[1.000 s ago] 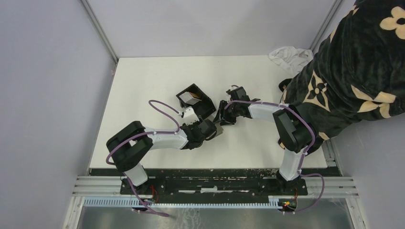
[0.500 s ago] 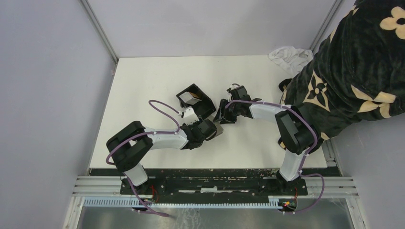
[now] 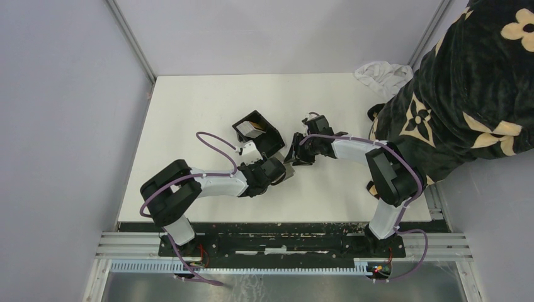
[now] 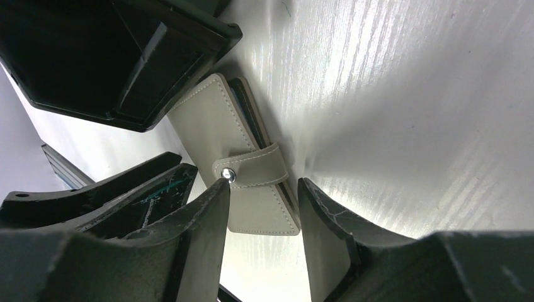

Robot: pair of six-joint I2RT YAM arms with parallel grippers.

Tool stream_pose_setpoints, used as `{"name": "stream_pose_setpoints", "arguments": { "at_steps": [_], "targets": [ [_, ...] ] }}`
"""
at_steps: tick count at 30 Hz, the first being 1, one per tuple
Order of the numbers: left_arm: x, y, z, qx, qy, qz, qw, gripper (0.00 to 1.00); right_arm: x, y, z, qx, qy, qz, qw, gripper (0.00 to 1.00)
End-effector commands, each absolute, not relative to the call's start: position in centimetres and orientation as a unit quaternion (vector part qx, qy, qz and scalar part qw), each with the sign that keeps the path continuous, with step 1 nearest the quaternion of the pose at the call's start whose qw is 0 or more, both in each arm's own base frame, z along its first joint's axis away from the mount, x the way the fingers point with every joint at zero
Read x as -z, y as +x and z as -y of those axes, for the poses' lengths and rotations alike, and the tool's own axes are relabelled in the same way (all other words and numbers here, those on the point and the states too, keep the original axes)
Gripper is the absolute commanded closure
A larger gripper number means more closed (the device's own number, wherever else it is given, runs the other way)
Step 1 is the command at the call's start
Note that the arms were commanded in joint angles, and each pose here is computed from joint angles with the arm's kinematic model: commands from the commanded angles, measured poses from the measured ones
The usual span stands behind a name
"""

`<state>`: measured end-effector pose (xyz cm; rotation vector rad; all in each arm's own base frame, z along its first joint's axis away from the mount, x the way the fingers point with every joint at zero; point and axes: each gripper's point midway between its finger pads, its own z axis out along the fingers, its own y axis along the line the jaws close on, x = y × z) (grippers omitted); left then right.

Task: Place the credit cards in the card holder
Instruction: Close the card holder at the center of the board.

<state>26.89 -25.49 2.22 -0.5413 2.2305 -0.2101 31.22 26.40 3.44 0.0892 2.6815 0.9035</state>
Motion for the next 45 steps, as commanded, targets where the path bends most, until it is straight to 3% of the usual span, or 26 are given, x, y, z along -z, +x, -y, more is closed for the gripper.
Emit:
{"name": "stream_pose_setpoints", "arguments": {
  "at_steps": [1, 45],
  "targets": [
    [0.0, 25.6, 24.8, 0.057, -0.183, -0.906, 0.376, 0.45, -4.3, 32.0, -26.7, -0.326, 0.023, -0.928, 0.18, 0.5],
    [0.7, 25.5, 24.9, 0.058, -0.185, -0.908, 0.37, 0.45, -1.8, 31.5, -27.4, -0.326, 0.025, -0.935, 0.138, 0.53]
  ]
}}
